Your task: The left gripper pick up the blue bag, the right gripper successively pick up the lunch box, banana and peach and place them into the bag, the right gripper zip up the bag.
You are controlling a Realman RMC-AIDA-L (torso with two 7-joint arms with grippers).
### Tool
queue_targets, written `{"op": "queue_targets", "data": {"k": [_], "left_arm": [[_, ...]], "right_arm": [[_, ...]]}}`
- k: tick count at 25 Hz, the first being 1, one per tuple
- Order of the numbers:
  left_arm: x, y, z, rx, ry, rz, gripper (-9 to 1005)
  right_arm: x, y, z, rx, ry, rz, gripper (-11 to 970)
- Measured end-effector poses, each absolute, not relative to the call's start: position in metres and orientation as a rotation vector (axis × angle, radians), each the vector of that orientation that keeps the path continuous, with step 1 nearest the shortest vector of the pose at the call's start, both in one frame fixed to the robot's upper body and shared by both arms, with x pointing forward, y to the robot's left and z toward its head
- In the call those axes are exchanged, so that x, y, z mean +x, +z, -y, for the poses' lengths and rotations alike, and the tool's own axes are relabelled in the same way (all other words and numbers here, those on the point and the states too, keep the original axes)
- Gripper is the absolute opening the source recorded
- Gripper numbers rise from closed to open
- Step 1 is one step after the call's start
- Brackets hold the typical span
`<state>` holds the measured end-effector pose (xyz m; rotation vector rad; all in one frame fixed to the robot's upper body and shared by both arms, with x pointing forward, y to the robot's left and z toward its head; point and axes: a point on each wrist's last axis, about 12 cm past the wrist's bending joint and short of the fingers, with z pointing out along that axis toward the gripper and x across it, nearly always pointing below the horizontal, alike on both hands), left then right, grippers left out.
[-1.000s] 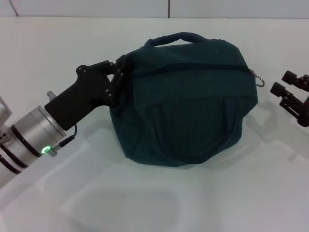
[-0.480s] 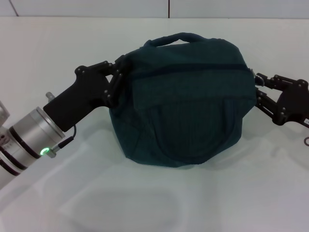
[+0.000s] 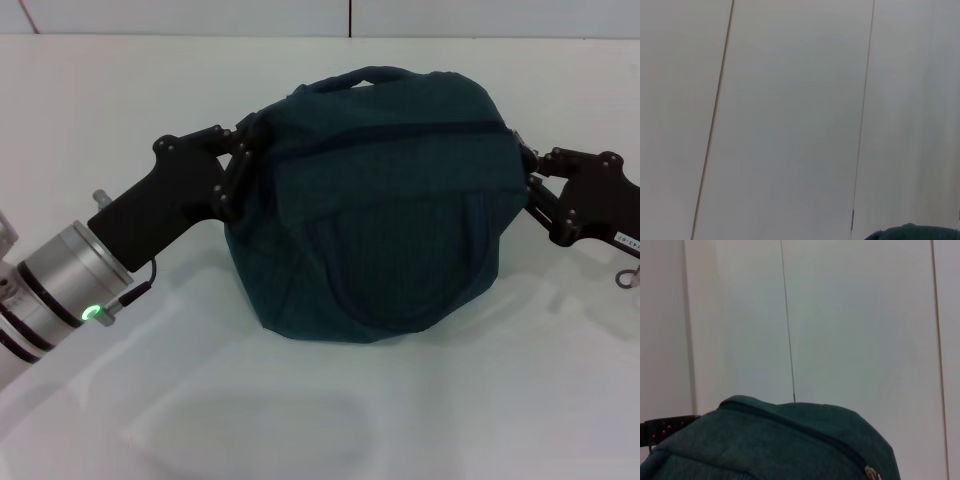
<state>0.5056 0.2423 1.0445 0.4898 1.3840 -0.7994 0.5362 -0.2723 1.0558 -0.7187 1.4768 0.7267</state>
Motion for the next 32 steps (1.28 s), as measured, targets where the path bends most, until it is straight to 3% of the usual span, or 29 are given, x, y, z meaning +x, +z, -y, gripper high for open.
{"op": "queue_targets", "data": {"k": [1, 6, 11, 22, 30, 32], "left_arm": [[0.506, 1.045, -0.242, 0.49, -0.8, -1.383, 85], [0.507, 1.045, -0.241, 0.491, -0.8, -1.381, 97], [0.508, 1.046, -0.241, 0.483, -0.799, -1.379, 109], [0.515, 1.05, -0.235, 0.486, -0.809, -1.365, 135], [0.507, 1.051, -0.233, 0.477, -0.766, -1.3, 154], [0.504, 1.051, -0.235, 0.472, -0.771, -1.292, 159]], "right_arm": [[0.536, 1.056, 0.272, -0.717, 0.726, -1.476, 313], [0.536, 1.056, 0.275, -0.695, 0.715, -1.475, 114], [0.537, 1.053, 0.286, -0.651, 0.67, -1.515, 18], [0.533, 1.039, 0.29, -0.687, 0.658, -1.632, 28], [0.534, 1.047, 0.296, -0.579, 0.717, -1.609, 35], [0.534, 1.05, 0.298, -0.57, 0.731, -1.597, 90]]}}
